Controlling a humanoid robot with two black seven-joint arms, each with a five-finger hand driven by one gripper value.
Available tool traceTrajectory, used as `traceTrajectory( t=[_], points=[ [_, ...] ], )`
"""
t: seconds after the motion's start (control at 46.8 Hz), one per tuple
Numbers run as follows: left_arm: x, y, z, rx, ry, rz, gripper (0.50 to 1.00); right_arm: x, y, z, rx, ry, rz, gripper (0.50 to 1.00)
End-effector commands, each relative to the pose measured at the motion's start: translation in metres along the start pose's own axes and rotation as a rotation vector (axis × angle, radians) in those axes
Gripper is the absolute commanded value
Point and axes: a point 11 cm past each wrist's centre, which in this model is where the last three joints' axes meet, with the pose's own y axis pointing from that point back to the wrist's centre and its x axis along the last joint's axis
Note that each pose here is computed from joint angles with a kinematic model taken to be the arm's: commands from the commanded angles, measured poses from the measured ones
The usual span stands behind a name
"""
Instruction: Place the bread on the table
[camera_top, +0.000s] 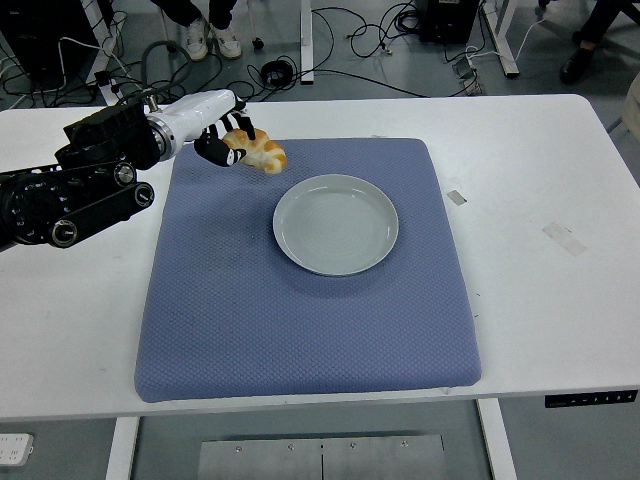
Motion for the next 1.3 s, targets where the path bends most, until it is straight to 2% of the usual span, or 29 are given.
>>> traceTrajectory(
  t=[0.0, 0.15, 0.363, 0.491, 0.62, 0.662, 0.748, 0.855, 0.962, 1.154, 1.282],
  points=[
    [0.002, 0.001, -0.006, 0.013, -0.002, 0.012, 0.519, 0.000, 0.000, 0.000, 0.000, 0.000, 0.000, 1.000],
    [0.005, 0.003, -0.020, 0.028, -0.002, 0.048, 0.524, 0.000, 0.000, 0.000, 0.000, 0.000, 0.000, 1.000],
    [-0.008, 0.006, -0.027, 0.021, 0.010, 0.049, 0.534, 0.000, 0.000, 0.000, 0.000, 0.000, 0.000, 1.000],
    [-0.008, 0.006, -0.027, 0.017, 0.009, 0.047, 0.576, 0.000, 0.000, 0.000, 0.000, 0.000, 0.000, 1.000],
    [-0.013, 0.006, -0.028, 0.012, 0.015, 0.039, 0.590, 0.000, 0.000, 0.000, 0.000, 0.000, 0.000, 1.000],
    [-0.013, 0.006, -0.028, 0.012, 0.015, 0.039, 0.626, 0.000, 0.000, 0.000, 0.000, 0.000, 0.000, 1.000],
    [-0.012, 0.007, -0.029, 0.013, 0.015, 0.040, 0.813, 0.000, 0.000, 0.000, 0.000, 0.000, 0.000, 1.000],
    [-0.012, 0.007, -0.029, 0.014, 0.016, 0.040, 0.899, 0.000, 0.000, 0.000, 0.000, 0.000, 0.000, 1.000],
    [-0.012, 0.007, -0.030, 0.015, 0.016, 0.039, 0.934, 0.000, 0.000, 0.000, 0.000, 0.000, 0.000, 1.000],
    [-0.008, 0.006, -0.029, 0.020, 0.049, 0.047, 0.939, 0.000, 0.000, 0.000, 0.000, 0.000, 0.000, 1.000],
    [0.010, 0.004, -0.048, 0.096, 0.195, 0.089, 0.939, 0.000, 0.000, 0.000, 0.000, 0.000, 0.000, 1.000]
  ],
)
